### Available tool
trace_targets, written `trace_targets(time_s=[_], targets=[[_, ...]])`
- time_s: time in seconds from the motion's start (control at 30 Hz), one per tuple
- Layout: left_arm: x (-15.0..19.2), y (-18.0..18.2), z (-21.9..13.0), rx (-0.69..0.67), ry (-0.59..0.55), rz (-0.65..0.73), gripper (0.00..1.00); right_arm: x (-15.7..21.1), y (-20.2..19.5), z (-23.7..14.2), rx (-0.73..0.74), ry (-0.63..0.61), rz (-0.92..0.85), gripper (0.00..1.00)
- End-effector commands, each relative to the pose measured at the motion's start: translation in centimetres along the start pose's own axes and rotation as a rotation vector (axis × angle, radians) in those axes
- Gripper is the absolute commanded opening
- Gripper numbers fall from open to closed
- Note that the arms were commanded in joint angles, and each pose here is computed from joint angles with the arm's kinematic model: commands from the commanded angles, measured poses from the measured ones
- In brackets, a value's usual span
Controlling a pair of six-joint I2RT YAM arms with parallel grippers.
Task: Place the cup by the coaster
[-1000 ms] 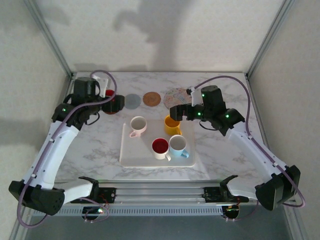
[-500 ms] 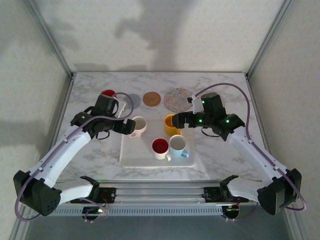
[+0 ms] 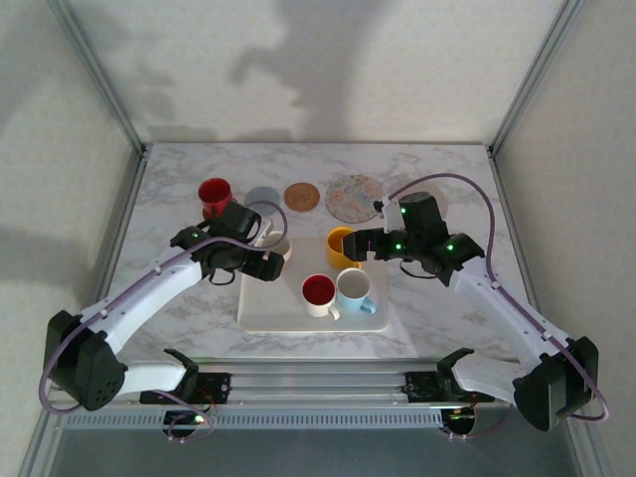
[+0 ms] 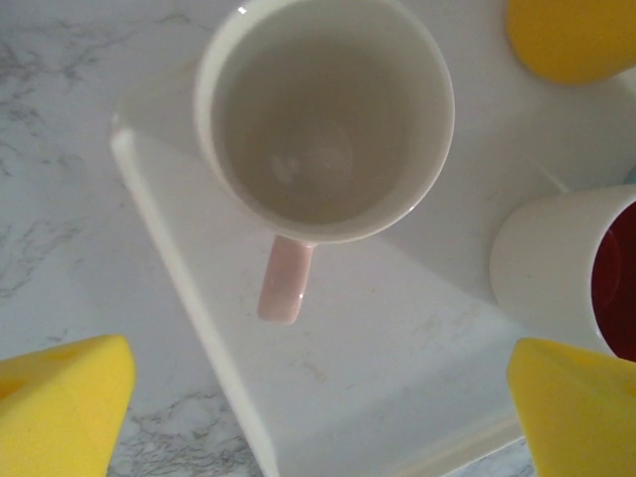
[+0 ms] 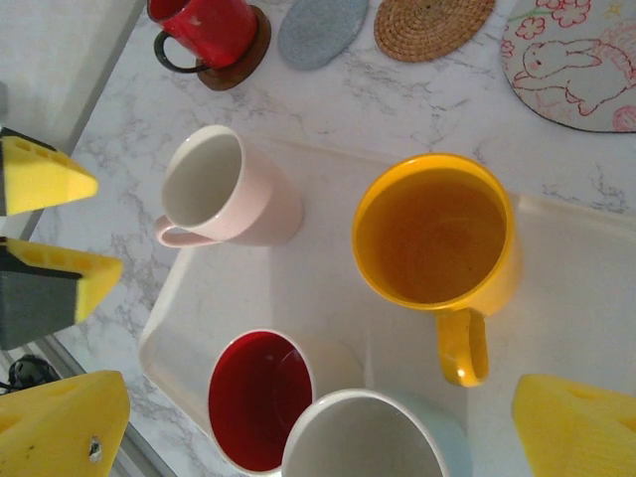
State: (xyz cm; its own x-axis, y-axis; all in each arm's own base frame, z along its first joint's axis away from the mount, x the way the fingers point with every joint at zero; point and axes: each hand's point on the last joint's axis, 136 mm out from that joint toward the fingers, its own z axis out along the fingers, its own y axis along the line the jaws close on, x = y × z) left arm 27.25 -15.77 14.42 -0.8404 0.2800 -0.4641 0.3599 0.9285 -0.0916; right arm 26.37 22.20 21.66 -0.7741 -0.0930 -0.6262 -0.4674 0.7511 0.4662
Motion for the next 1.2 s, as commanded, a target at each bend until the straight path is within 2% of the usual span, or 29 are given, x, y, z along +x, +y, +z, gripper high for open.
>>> trace_targets(time_s=[0.0,0.27,0.63,1.17], targets=[[0.7,0.2,1.4,-0.032,0.037,-0.014,0.93,-0.2,0.4,-0.2,-0.009,-0.028,-0.003,0.99],[2.0,0.3,4.1,-0.054,0.105,-0.008,0.88,-0.2,0.1,0.3,-0.001,-0.020,-0.005,0.99],[1.6,0.1,6.4,-0.055,0.144,0.006,0.80,-0.5,-0.1,1.1,0.001,-0.008,-0.010,0.99],[1.7,-1.2,6.8,-0.006,0.166,0.029,0.72,-0.3,-0.5,1.6,0.014,0.006,-0.014,0.99]])
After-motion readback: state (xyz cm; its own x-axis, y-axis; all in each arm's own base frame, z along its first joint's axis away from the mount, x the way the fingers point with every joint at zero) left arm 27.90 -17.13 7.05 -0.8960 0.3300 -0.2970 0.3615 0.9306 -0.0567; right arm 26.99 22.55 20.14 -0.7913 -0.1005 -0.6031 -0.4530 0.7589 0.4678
